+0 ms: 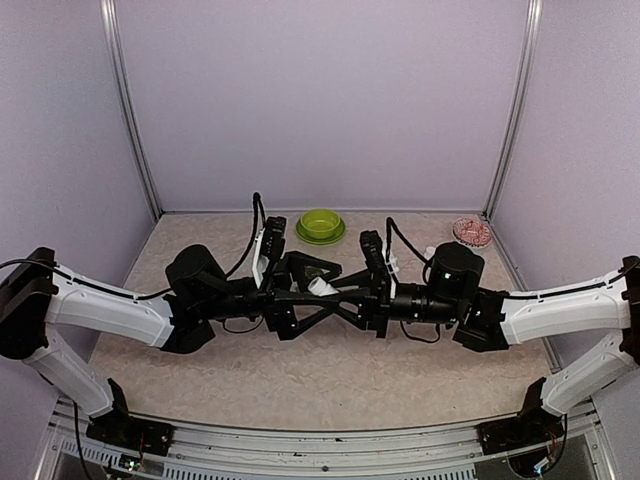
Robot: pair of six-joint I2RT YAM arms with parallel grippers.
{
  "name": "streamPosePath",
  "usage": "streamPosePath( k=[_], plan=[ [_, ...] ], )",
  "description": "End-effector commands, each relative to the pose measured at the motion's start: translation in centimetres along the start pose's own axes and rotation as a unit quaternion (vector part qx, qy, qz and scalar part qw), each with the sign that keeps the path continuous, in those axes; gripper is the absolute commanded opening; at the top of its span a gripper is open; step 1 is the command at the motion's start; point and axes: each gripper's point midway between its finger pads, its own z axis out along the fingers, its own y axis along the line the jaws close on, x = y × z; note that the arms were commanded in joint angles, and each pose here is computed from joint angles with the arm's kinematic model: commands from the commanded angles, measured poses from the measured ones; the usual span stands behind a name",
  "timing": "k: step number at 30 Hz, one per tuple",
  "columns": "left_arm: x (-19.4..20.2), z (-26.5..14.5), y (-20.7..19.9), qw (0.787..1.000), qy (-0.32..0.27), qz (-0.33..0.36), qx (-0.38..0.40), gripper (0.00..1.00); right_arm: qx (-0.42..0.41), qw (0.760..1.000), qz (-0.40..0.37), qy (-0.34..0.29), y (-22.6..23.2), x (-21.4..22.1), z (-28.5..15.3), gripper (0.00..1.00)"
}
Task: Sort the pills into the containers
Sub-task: Unscrew the lid of the pill bottle from the pill bottle.
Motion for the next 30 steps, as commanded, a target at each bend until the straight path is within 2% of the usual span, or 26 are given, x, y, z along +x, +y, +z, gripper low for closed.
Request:
streamPosePath(
  k=[1,13,30],
  plan=[
    [-0.3,-0.4,-0.7,1.000,-0.010,0.001,0.019,0.99,0.028,0.999,0.011,-0.019,-0.7,-0.5,0.0,0.16],
    [0.0,-1.0,-0.3,1.000,-0.002,0.006,0.002,0.99,0.136,0.990,0.004,-0.040,-3.5,-1.5,-2.7,0.15],
    [-0.1,-2.0,0.9,0.999,-0.004,0.011,-0.039,0.99,0.117,0.991,-0.046,-0.050,-2.1,-3.2,-3.6,0.14]
  ],
)
